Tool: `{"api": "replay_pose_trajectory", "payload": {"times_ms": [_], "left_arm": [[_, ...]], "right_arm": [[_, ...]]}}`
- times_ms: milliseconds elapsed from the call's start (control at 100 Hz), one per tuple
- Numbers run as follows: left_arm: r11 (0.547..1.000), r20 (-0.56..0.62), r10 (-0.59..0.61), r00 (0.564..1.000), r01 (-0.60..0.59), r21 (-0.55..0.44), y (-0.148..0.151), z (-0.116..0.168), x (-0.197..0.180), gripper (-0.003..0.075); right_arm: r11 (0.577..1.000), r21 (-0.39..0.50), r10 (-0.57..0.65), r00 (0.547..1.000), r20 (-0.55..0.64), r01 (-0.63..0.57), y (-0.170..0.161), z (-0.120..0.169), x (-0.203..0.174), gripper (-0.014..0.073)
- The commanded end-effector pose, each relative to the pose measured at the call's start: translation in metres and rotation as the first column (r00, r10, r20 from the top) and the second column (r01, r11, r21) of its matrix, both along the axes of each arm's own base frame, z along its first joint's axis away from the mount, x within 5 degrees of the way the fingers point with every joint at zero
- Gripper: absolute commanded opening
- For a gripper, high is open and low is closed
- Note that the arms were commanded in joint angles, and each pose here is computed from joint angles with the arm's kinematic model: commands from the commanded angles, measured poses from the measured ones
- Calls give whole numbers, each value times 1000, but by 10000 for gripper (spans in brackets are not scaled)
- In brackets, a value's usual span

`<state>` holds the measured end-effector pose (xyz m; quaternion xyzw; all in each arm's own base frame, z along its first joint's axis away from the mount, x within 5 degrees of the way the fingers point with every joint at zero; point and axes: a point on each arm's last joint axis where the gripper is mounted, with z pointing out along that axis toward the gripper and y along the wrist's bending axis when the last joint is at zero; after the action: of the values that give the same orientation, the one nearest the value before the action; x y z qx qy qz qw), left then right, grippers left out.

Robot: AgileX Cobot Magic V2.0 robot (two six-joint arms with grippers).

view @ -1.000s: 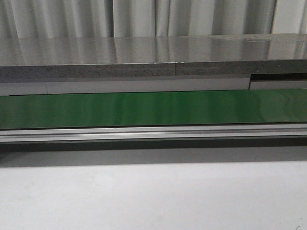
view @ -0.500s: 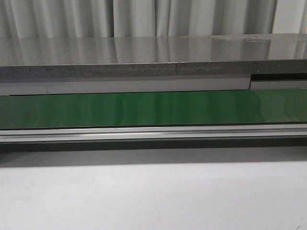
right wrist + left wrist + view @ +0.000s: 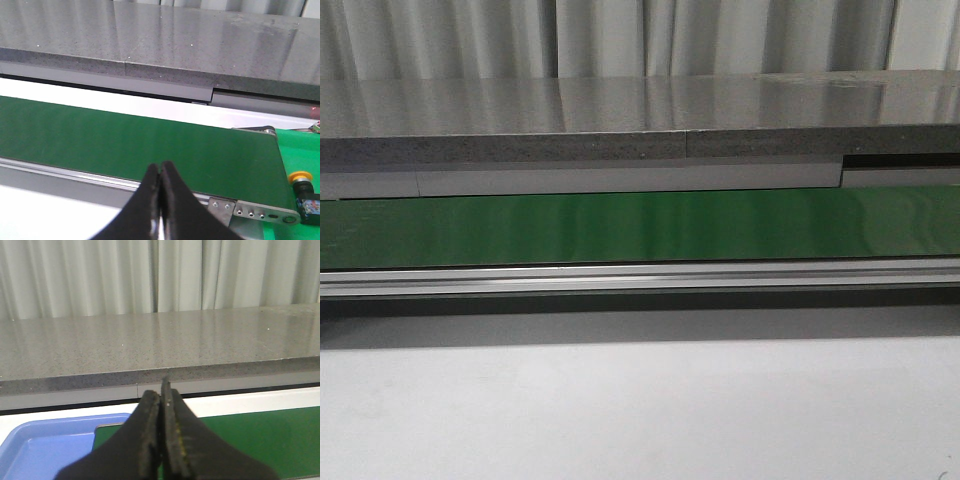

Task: Move button from left to right

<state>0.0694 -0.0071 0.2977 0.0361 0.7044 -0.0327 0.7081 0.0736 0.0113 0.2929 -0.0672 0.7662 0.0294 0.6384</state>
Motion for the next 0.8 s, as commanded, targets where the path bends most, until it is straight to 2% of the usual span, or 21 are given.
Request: {"api": "replay_pose_trajectory", "payload": {"times_ms": [0, 550, 790], "left_arm": [[1000, 96, -2, 995, 5, -28, 0, 15, -1, -20], [1000, 96, -2, 995, 5, -28, 0, 15, -1, -20], [1000, 96, -2, 995, 5, -28, 0, 15, -1, -21]], "right_arm": [[1000, 19, -15, 996, 86, 13, -1, 14, 1, -66], [1000, 18, -15, 996, 87, 13, -1, 14, 1, -66], [999, 19, -47, 987, 156, 44, -4, 10, -2, -66]]}}
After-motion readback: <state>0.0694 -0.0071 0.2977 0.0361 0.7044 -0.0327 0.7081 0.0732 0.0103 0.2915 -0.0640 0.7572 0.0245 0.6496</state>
